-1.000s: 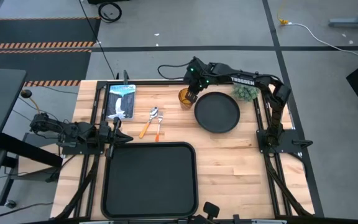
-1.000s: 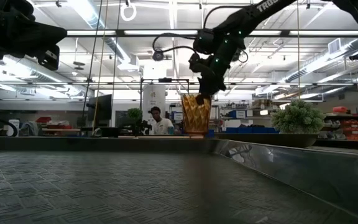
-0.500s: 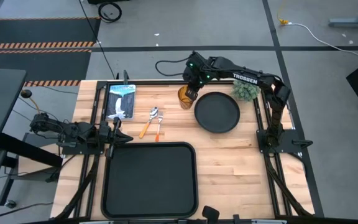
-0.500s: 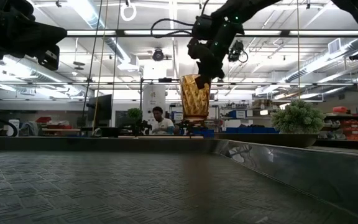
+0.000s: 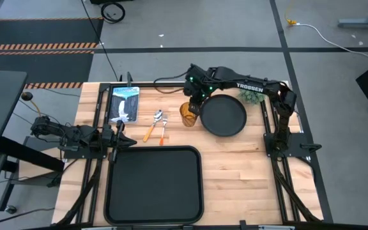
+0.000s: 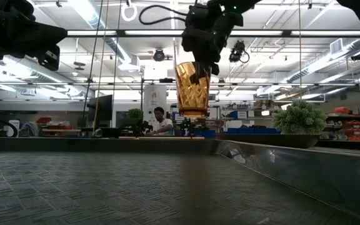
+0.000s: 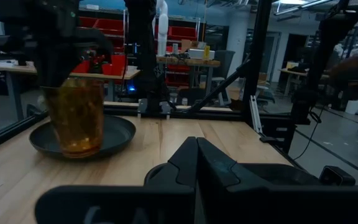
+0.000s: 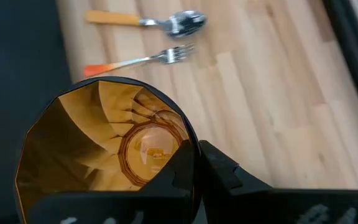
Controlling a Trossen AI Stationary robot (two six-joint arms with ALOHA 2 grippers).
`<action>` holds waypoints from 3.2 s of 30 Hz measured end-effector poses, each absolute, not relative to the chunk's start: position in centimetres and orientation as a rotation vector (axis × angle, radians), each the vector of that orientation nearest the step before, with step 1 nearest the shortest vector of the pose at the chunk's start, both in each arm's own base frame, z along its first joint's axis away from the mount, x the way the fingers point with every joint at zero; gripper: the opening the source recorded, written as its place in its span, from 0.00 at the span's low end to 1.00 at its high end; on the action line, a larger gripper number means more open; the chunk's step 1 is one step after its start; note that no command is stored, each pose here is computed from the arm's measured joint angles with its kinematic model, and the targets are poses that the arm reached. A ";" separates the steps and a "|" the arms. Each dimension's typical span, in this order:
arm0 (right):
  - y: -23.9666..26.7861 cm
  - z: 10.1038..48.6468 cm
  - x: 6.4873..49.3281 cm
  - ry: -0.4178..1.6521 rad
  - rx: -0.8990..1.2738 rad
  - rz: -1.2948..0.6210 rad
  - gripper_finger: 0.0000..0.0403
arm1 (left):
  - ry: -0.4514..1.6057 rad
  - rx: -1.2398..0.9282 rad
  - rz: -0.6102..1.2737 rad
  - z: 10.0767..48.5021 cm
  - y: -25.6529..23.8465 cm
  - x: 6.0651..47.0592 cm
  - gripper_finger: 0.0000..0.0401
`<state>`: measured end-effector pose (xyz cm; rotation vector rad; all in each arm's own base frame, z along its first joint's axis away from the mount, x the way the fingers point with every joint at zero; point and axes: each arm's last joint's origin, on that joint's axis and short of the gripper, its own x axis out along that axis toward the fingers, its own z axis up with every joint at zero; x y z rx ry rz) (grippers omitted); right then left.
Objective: Pick and place plate/cup/fork/spoon on tray
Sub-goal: Put the orange glass on the black serving tray, then put the black plate on the black serving tray below the orange glass
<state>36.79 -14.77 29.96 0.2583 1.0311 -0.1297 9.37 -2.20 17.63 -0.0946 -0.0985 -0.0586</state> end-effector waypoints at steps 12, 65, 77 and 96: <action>-5.9 28.8 39.2 1.082 0.119 -0.030 0.04 | -0.099 -0.095 -0.058 17.6 -2.2 9.4 0.02; 3.2 23.3 39.0 1.132 0.113 -0.053 0.30 | -0.099 -0.095 -0.058 17.6 -2.2 9.4 0.02; 3.1 26.9 39.2 1.078 0.059 -0.064 0.34 | -0.099 -0.095 -0.058 17.6 -2.2 9.4 0.02; 2.1 25.4 31.8 1.062 -0.013 -0.293 0.34 | -0.099 -0.095 -0.058 17.6 -2.2 9.4 0.02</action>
